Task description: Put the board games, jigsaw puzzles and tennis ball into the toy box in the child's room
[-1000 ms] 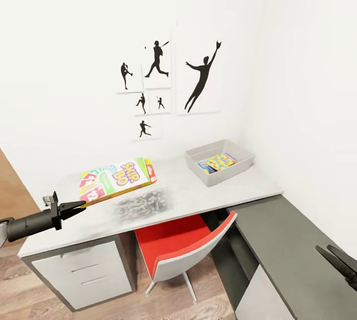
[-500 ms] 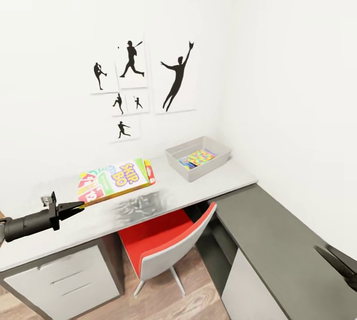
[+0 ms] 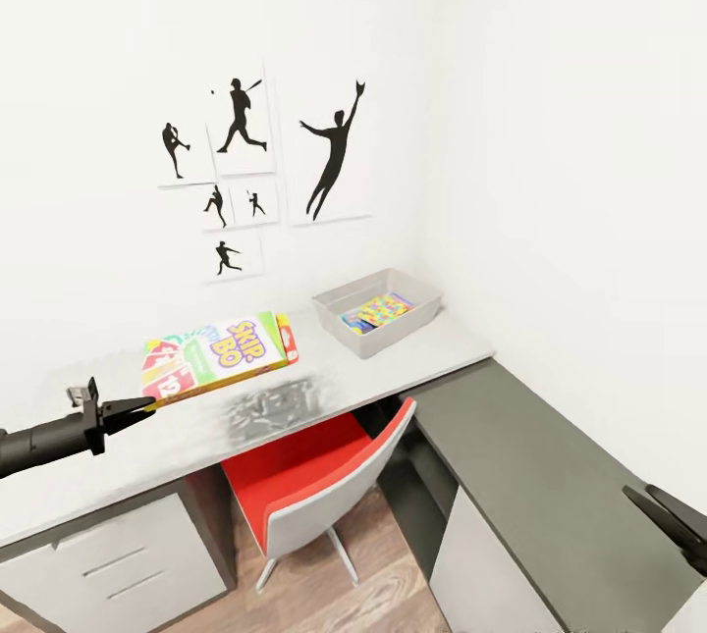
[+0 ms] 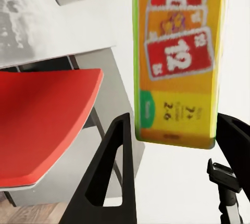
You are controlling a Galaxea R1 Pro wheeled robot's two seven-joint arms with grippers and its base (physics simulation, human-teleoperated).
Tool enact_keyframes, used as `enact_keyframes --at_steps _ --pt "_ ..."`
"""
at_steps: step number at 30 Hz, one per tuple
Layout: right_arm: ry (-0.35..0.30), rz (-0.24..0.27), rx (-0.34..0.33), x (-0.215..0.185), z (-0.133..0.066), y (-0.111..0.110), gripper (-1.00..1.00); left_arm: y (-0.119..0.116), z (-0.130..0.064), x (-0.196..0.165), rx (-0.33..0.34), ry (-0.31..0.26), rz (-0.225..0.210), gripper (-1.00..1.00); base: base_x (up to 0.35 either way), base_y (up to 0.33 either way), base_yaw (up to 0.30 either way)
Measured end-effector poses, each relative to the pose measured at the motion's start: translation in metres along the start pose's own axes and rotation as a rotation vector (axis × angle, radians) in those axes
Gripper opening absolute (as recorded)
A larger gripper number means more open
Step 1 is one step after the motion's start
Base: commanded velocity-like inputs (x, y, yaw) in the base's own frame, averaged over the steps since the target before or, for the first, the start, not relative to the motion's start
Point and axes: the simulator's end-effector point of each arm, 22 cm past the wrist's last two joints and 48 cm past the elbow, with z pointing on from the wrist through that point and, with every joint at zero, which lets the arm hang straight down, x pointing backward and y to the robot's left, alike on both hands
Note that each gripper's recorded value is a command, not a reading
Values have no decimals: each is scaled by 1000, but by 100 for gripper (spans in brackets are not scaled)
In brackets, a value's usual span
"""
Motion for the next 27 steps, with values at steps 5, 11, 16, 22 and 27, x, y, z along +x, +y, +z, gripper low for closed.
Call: enact_keyframes --at_steps 5,11,16,22,27 --pt "2 3 3 1 0 -1 100 -2 -10 -4 3 -3 6 -100 192 166 -216" --pt "4 6 5 1 0 -3 100 -12 -12 -4 54 1 7 -100 234 239 -225" --pt "6 10 8 2 1 -5 100 -11 -12 -3 61 5 5 -100 165 289 -227" --pt "8 15 11 3 1 -7 100 -9 -11 -1 60 9 2 -100 41 323 -238" --pt "9 16 13 3 1 -7 100 -7 -11 -1 60 10 -1 -100 57 315 -261"
